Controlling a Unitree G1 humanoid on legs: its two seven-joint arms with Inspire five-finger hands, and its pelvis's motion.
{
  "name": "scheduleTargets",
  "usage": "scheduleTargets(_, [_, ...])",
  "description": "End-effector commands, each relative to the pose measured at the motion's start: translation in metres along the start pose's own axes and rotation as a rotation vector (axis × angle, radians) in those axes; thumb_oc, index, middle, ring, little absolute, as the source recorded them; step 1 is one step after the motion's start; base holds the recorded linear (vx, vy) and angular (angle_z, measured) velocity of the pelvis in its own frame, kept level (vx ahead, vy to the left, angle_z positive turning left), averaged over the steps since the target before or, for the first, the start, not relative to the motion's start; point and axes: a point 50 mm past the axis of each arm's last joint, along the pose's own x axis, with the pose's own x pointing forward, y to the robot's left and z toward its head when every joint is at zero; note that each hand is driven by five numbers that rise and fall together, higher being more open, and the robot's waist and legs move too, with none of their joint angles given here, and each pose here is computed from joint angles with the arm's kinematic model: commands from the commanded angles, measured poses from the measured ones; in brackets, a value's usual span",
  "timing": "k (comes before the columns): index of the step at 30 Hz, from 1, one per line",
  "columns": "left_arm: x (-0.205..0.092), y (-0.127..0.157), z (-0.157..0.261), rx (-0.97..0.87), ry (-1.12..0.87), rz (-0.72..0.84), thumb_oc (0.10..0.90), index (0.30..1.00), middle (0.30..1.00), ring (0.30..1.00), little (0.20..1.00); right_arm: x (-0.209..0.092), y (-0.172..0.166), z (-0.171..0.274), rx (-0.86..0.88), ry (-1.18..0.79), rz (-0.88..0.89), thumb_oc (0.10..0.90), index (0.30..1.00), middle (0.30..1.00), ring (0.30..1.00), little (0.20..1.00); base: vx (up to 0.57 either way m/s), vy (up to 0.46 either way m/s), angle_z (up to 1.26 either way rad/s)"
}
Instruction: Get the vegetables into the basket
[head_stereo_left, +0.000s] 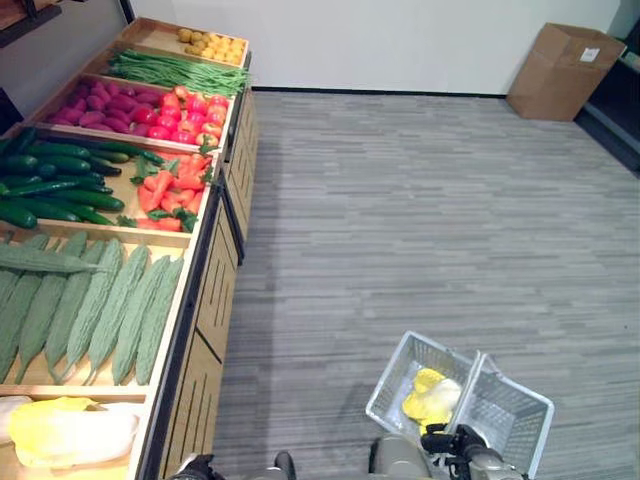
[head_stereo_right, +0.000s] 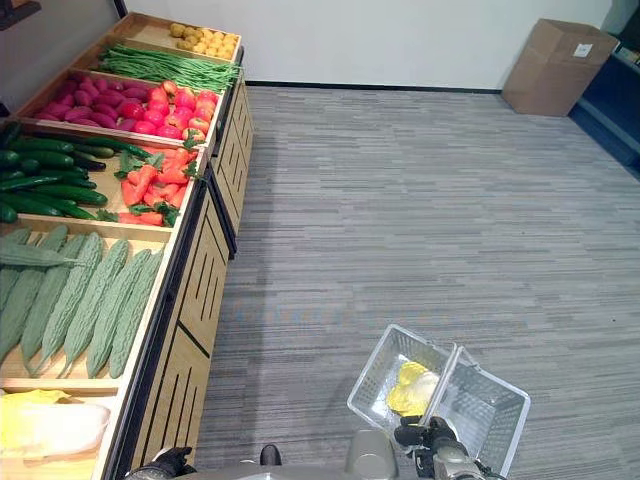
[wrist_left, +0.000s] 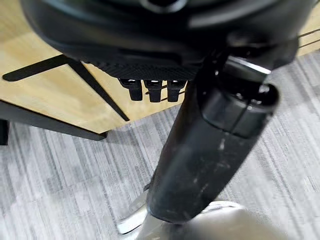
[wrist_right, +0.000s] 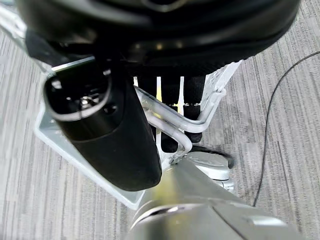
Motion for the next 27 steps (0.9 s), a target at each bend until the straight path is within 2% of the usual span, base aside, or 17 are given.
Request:
scheduleTargets(1, [-0.001,-0.02,0.015,-0.059,-0.037,-0.06,0.9,1.0,1.0,1.0,1.0,-0.002,0.012,-0.011,-0.056,0.029,0.039,0.4,0.3,0.3,0.3,0.3,0.25,-0.086,0.01])
scheduleTargets(9, [-0.001,-0.018,0.012,-0.071,-0.022,-0.048,0.9,1.0,1.0,1.0,1.0,-0.003,0.012,-0.018,-0.09,0.04,0.047,0.4,0.3,0.3,0.3,0.3,0.39,-0.191,0.15])
scheduleTargets(11, [0.0,-0.018,0.015,-0.05,-0.029,-0.052,0.9,1.0,1.0,1.0,1.0,-0.003,0.005,-0.016,-0.169,0.029,0.048,0.4,0.3,0.3,0.3,0.3,0.4,-0.312,0.26])
scheduleTargets(19, [-0.001,-0.02,0.022,-0.061,-0.052,-0.058,0.9,1.0,1.0,1.0,1.0,-0.003,-0.001,-0.022,-0.186,0.058,0.049,0.4,0.3,0.3,0.3,0.3,0.24,-0.205,0.01])
scheduleTargets(27, [-0.001,-0.025,0.021,-0.054,-0.06,-0.056,0.9,1.0,1.0,1.0,1.0,-0.004,-0.002,-0.029,-0.236,0.077,0.047,0.4,0.3,0.3,0.3,0.3,0.27,0.009,-0.19])
